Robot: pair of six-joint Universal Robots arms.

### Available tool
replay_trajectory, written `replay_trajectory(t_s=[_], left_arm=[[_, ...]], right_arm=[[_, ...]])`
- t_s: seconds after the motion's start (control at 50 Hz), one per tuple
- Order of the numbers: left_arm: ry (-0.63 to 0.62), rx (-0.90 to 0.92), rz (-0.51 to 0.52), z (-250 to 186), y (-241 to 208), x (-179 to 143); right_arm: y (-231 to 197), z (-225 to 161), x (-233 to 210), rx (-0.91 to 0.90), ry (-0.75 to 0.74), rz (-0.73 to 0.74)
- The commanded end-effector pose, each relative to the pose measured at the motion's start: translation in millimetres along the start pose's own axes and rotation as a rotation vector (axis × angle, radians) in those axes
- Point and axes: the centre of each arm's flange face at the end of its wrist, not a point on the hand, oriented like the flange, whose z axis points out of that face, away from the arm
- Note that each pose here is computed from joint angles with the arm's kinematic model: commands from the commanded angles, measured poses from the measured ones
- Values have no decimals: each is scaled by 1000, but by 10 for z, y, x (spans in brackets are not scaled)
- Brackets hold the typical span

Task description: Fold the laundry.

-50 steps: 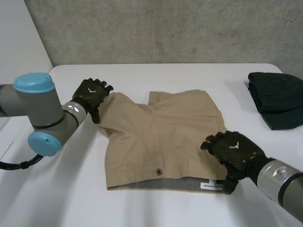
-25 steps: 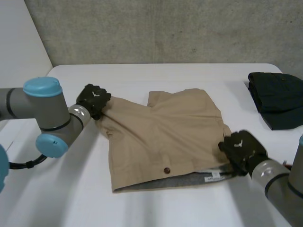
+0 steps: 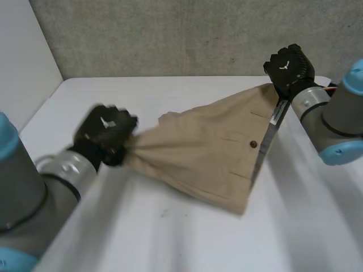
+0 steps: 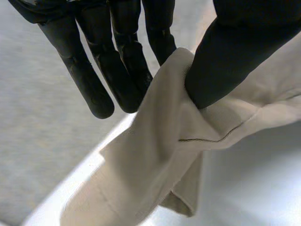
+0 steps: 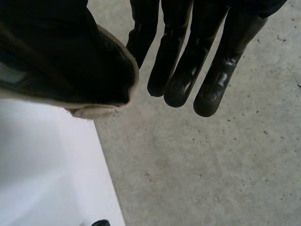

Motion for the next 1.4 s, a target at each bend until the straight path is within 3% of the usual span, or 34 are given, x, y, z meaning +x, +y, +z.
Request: replay_trajectory(t_s=[0.02,0.22,0.32,0.44,0.56,0.76,1.0,1.4], left_arm=[[139,-130,-1,53,396,570],[-51,-157,4,168,346,379],[-99,-90,-12,29,127,203],[-117,-64,-16,-148,55,82],[-119,-162,-31,-131,360,-87],[-54,-274,-77,-177,703,-142],[22,-354,-83,-110,943,55],[-23,-221,-69,129,710,-15]], right_arm=[[324,276,-272,0,4,-12],[298,57,-232,-131,-87,65],[-71,-341,120,-237,-153,229],[-289,-781,220,-356,-223,451],[-405,-1304,69,-446,-355,618],[-310,-1909,-460,-479,-527,696],[-22,-1981,-787,-446,-441,642],[164,-1809,-881,-438,-382,612]])
